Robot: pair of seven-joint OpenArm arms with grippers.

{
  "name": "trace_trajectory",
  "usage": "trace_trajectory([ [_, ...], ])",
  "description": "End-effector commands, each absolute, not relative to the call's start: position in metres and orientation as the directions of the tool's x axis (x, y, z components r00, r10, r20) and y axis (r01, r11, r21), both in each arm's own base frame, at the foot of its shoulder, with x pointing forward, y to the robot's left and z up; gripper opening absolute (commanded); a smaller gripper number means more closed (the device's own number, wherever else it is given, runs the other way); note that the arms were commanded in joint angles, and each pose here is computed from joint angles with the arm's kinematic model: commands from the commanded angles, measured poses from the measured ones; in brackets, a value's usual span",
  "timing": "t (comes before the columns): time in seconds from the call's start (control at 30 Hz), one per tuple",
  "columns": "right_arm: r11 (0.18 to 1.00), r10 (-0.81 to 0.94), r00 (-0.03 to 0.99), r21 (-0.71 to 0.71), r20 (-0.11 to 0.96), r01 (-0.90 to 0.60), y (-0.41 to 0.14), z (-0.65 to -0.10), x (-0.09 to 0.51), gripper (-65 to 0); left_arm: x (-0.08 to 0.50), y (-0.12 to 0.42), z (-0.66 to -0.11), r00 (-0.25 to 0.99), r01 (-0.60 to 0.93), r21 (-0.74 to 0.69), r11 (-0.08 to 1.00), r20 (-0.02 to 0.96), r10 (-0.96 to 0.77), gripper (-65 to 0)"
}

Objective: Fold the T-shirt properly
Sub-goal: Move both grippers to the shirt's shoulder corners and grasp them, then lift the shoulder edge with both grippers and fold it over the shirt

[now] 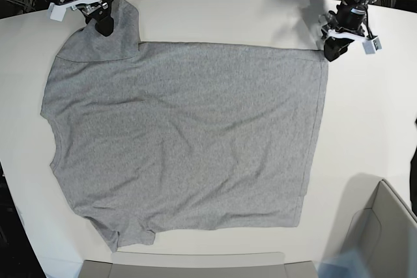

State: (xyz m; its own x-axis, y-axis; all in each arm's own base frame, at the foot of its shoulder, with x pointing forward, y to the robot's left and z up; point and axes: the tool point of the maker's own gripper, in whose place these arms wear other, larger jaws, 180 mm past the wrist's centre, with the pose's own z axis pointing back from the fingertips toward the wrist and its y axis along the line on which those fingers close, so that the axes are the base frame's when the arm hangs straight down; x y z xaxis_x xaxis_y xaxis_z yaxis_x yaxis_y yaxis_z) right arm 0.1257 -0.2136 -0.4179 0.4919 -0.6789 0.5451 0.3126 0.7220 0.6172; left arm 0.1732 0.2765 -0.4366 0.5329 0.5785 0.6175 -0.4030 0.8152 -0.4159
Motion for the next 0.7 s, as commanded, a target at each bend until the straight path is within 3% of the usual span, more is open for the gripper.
trace_trajectory([
  [0.0,0.737,-0.662,0.562,0.569,0.497,0.365,-0.214,-0.433,0.106,-30.3,0.174,0.278,-0.442,0.559,-0.409,-0.411,0.815,0.593,0.579,-42.4],
  [0.43,0.737,-0.661,0.565,0.571,0.494,0.363,-0.213,-0.434,0.105,-30.3,0.173,0.254,-0.461,0.626,-0.419,-0.442,0.793,0.492,0.605,-43.7],
  [0.67,0.736,-0.661,0.56,0.58,0.5,0.349,-0.21,-0.43,0.112,-44.6,0.179,0.239,-0.464,0.665,-0.407,-0.469,0.784,0.436,0.606,-49.2],
])
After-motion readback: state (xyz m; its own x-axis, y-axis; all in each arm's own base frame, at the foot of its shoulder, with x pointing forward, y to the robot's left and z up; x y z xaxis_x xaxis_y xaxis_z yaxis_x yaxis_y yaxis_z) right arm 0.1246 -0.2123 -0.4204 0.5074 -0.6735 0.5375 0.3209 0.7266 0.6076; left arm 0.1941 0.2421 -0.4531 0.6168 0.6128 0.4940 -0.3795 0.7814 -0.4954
